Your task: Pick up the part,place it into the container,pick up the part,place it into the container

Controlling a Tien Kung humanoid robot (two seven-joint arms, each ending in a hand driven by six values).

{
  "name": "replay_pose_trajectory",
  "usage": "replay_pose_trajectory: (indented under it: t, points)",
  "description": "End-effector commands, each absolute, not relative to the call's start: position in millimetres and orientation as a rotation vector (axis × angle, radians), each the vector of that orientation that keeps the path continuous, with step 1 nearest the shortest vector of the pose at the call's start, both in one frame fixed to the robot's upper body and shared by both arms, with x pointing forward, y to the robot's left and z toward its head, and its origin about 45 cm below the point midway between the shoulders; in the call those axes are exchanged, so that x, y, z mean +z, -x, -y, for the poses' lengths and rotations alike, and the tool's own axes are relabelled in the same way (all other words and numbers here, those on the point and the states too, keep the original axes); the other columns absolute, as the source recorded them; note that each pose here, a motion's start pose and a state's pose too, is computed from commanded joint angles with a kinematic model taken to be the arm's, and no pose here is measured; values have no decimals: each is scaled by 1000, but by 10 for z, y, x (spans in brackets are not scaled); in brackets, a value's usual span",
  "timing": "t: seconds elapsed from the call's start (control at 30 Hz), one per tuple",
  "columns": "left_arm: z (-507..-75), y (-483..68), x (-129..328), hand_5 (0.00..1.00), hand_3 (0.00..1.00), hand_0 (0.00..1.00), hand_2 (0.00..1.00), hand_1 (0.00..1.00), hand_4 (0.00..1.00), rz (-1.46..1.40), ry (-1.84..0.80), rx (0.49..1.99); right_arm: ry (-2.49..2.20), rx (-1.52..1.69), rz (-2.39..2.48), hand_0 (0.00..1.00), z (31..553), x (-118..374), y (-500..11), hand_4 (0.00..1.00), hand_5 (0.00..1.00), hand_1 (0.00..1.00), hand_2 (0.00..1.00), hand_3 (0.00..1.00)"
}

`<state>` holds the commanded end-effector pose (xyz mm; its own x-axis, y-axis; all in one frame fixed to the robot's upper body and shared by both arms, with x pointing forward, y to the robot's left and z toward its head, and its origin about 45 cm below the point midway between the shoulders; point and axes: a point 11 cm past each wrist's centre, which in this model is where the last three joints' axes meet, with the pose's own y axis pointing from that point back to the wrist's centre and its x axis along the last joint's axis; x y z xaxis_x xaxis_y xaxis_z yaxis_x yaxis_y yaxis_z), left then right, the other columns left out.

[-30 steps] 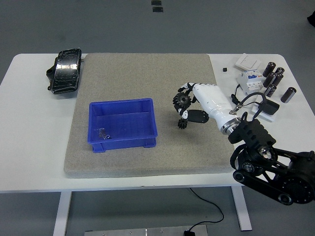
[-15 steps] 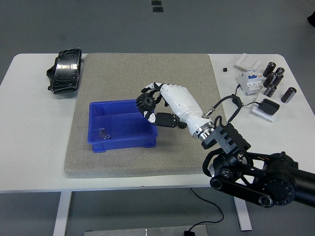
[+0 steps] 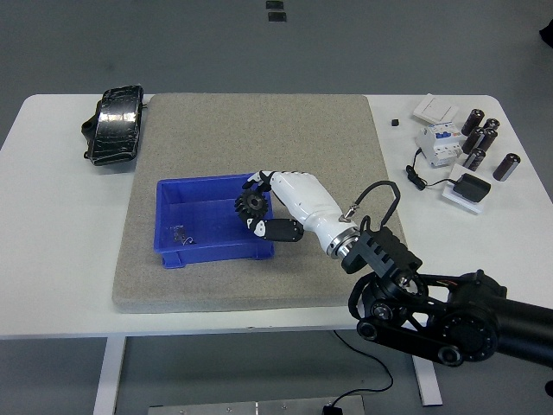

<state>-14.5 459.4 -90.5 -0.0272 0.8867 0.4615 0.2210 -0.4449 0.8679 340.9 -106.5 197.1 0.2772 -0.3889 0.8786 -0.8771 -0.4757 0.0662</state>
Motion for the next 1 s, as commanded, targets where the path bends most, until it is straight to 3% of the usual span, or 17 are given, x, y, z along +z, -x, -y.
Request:
replay_pose_trajectory:
  t: [0.17, 0.2, 0.37, 0.4, 1.0]
  points:
    - [-4595, 140, -905, 414, 576, 683, 603, 668, 613, -1165, -1684, 1511, -1986, 1142, 1137, 617, 1068, 1977, -3419, 428, 272, 666, 648, 668]
    - [-4595, 139, -905, 419, 575, 682, 600, 667, 606, -1165, -1685, 1511, -1986, 1143, 1133, 638, 1067, 1980, -3423, 575, 273, 705, 727, 710]
    - [-4595, 134, -905, 419, 575, 682, 600, 667, 606, -1164, -1684, 1510, -1990, 1140, 1109, 638, 1057, 1984, -3434, 575, 273, 705, 727, 710]
    - [-4595, 134, -905, 418, 575, 682, 601, 667, 598, -1164, -1685, 1510, -1994, 1138, 1108, 695, 1053, 1987, -3434, 790, 383, 764, 807, 823]
    - [-4596, 142, -904, 417, 574, 680, 598, 666, 591, -1164, -1688, 1507, -2014, 1128, 1148, 695, 1045, 2051, -3427, 793, 388, 767, 806, 824]
